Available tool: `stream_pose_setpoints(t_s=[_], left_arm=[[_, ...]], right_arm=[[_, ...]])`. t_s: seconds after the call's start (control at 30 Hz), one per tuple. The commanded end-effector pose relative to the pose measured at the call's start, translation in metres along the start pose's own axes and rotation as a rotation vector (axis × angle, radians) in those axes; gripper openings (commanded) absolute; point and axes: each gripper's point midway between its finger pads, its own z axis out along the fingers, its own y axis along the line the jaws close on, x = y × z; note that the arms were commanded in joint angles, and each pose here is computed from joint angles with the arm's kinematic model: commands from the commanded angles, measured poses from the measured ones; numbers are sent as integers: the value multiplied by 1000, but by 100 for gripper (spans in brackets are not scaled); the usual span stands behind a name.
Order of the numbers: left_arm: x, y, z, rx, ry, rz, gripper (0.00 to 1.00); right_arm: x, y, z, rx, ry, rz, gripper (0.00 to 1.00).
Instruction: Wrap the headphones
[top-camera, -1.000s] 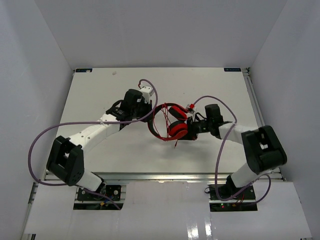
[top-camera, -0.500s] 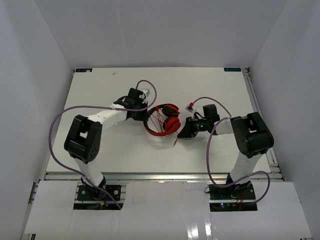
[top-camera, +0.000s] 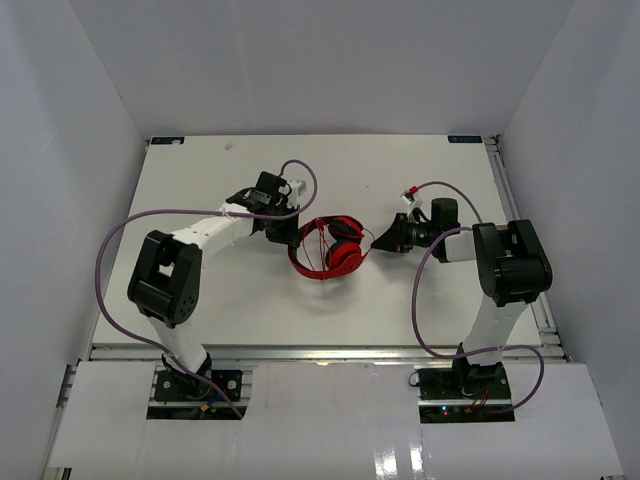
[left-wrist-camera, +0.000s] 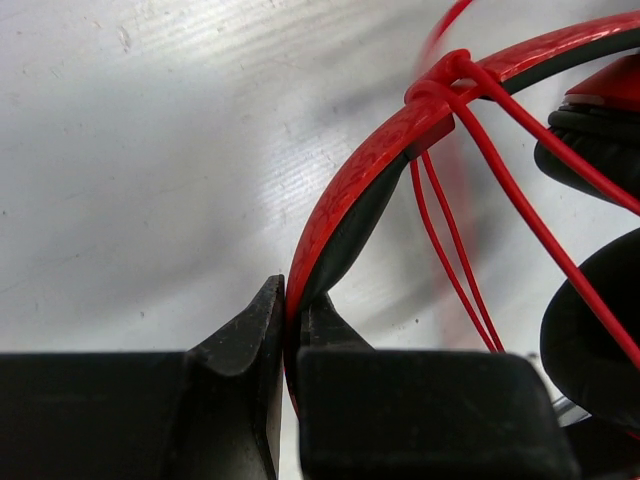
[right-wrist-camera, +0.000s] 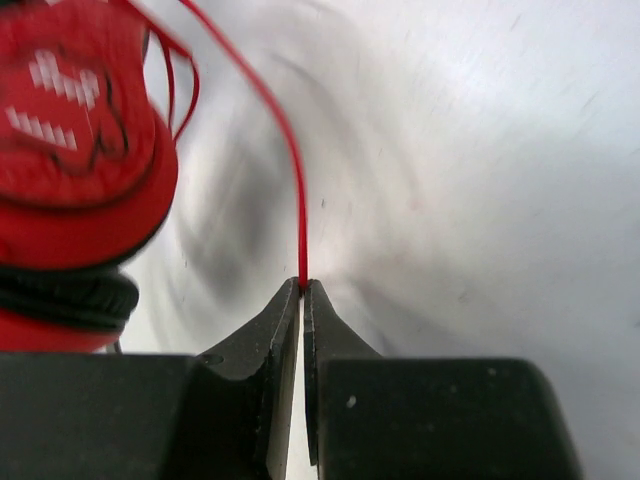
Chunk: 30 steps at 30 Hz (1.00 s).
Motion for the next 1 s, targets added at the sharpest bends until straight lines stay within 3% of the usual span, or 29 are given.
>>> stream_pose_setpoints(t_s=[0.0, 0.17, 0.3, 0.73, 0.97], left_arm=[[-10, -18, -37, 67, -53, 70, 0], [-5, -20, -36, 89, -36, 79, 0], [-12, -20, -36, 82, -45, 79, 0], [-72, -80, -89, 312, -194, 88, 0], [-110, -66, -115, 273, -308, 22, 0]], right_arm=[[-52, -7, -10, 9, -140, -56, 8], [-58, -14, -20, 24, -171, -61, 8], [-48, -21, -17, 35, -120, -28, 8], [-29, -10, 7, -6, 5, -58, 8], [4, 5, 15, -56, 96, -42, 8]])
